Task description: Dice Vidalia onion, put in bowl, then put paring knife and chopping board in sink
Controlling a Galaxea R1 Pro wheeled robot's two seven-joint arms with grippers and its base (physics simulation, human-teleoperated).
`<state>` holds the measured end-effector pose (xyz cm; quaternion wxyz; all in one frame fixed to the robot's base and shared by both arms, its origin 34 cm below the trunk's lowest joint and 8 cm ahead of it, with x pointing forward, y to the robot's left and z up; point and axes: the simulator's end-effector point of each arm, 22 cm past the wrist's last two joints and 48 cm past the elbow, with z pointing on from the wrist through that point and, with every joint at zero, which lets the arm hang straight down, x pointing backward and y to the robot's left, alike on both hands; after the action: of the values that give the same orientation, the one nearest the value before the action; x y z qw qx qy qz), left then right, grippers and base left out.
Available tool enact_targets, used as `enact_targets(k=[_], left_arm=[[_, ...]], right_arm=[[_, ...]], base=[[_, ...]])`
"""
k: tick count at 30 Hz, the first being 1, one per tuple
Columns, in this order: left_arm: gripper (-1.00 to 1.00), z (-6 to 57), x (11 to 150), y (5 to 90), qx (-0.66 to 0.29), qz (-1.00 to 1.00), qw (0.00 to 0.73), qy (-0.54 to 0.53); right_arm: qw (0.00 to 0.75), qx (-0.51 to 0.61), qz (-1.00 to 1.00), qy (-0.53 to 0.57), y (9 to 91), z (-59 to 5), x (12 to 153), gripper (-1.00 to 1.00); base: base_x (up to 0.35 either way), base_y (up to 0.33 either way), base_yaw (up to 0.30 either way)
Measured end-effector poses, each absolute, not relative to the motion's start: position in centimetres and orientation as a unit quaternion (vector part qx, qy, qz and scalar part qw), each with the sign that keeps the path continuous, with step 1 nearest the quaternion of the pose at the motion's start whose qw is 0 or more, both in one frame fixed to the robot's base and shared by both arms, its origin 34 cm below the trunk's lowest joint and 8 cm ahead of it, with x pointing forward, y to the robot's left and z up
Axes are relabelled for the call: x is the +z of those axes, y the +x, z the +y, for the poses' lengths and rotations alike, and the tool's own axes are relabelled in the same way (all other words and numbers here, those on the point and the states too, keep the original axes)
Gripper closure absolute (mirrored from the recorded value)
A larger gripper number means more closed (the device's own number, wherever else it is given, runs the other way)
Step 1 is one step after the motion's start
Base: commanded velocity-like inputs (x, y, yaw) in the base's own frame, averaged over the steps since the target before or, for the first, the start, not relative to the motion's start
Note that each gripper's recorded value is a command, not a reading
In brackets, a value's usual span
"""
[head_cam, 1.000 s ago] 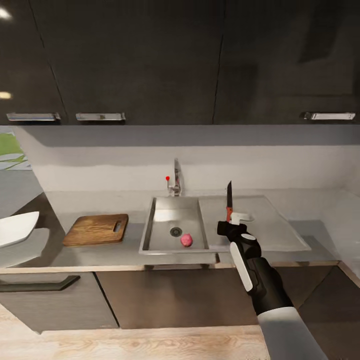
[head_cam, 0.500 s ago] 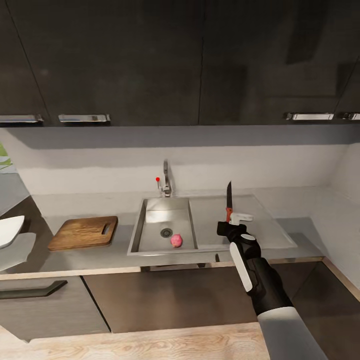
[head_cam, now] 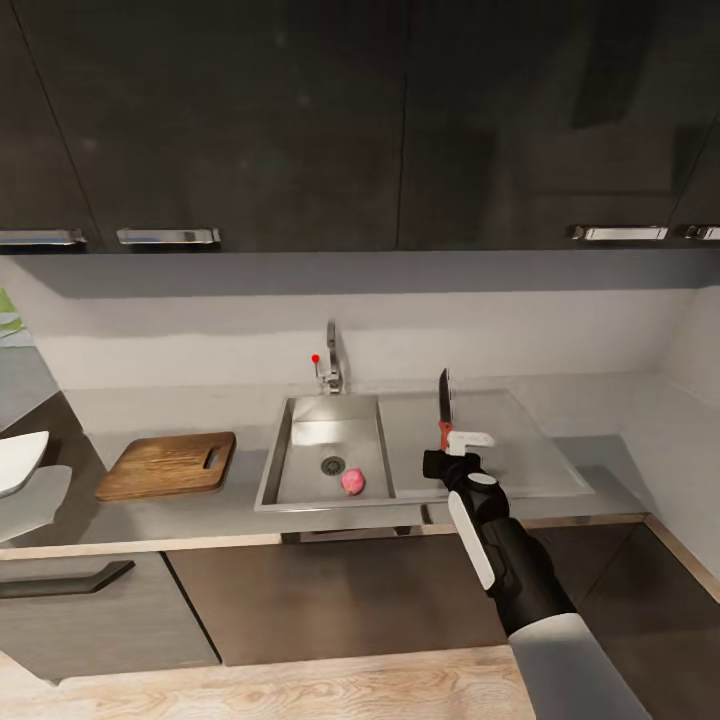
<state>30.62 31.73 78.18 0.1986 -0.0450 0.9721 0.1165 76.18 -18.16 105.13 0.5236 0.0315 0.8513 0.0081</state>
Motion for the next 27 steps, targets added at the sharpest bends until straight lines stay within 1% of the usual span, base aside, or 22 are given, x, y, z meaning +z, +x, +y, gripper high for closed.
enact_targets(k=[3,6,17,22,27], left_arm=[[-1.0,31.6,79.7,32.3,0.115,0.969,0.215,-0.045],[-1.0,29.9,80.9,35.6,0.101,0.965,0.239,-0.036],[-1.0,28.9,82.5,40.5,0.093,0.962,0.256,-0.028],[-1.0,27.5,84.0,44.5,0.084,0.963,0.255,-0.018],[-1.0,26.2,85.8,48.2,0.076,0.958,0.276,-0.009]], right_arm=[[0.523,0.008,0.852,0.029,76.1,-17.9,105.1,1.0],[0.523,0.009,0.852,0.027,76.1,-17.9,105.0,1.0],[0.523,0.007,0.852,0.028,76.2,-18.0,105.0,1.0],[0.523,0.007,0.852,0.028,76.2,-18.0,105.0,1.0],[0.523,0.008,0.852,0.028,76.2,-18.0,105.0,1.0]], base=[[0.0,0.0,0.0],[0.0,0.0,0.0],[0.0,0.0,0.0],[0.0,0.0,0.0],[0.0,0.0,0.0]])
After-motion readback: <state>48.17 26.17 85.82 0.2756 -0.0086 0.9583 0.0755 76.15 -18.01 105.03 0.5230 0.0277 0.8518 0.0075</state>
